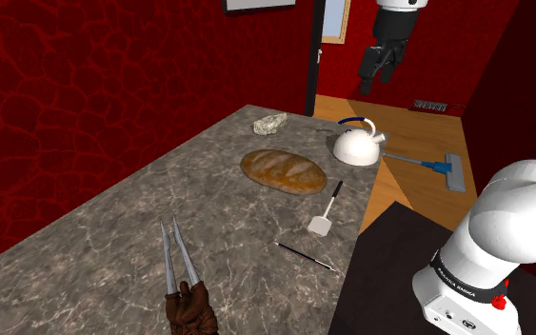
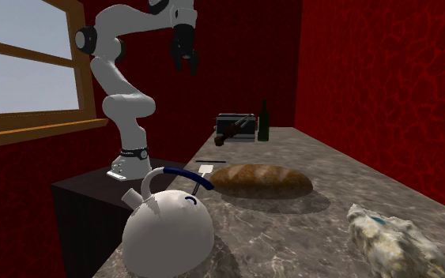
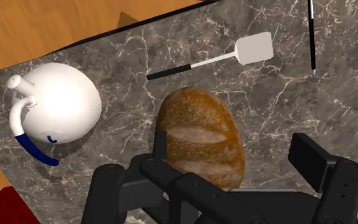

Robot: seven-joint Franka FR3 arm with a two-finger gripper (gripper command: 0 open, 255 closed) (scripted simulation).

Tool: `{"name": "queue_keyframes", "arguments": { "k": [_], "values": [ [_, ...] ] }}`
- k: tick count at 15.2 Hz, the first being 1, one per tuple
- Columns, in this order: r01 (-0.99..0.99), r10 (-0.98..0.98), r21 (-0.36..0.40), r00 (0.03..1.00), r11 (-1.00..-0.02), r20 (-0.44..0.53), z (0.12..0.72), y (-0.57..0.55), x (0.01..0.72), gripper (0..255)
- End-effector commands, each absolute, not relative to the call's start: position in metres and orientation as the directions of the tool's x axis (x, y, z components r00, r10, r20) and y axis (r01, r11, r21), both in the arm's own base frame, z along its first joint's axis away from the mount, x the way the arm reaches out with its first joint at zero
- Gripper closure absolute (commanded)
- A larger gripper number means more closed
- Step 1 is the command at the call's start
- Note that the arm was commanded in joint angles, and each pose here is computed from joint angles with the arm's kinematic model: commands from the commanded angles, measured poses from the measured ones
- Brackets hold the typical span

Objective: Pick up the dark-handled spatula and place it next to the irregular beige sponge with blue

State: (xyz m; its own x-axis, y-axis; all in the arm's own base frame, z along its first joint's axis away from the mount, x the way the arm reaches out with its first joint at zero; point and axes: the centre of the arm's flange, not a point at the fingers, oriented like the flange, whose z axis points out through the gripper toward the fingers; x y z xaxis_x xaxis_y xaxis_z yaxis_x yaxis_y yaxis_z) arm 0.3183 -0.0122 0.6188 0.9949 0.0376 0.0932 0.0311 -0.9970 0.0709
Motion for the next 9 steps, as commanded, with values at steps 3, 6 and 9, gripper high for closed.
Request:
{"name": "queue_keyframes", "arguments": {
  "k": [3, 6, 9],
  "values": [
    [-0.06, -0.053, 0.065, 0.994, -0.996, 0.095, 0.593, -0.01, 0.321, 0],
    [-0.194, -0.189, 0.056, 0.977, -0.979, 0.096, 0.553, -0.006, 0.325, 0],
    [-0.326, -0.32, 0.048, 0.942, -0.944, 0.095, 0.514, -0.003, 0.331, 0]
  ]
}}
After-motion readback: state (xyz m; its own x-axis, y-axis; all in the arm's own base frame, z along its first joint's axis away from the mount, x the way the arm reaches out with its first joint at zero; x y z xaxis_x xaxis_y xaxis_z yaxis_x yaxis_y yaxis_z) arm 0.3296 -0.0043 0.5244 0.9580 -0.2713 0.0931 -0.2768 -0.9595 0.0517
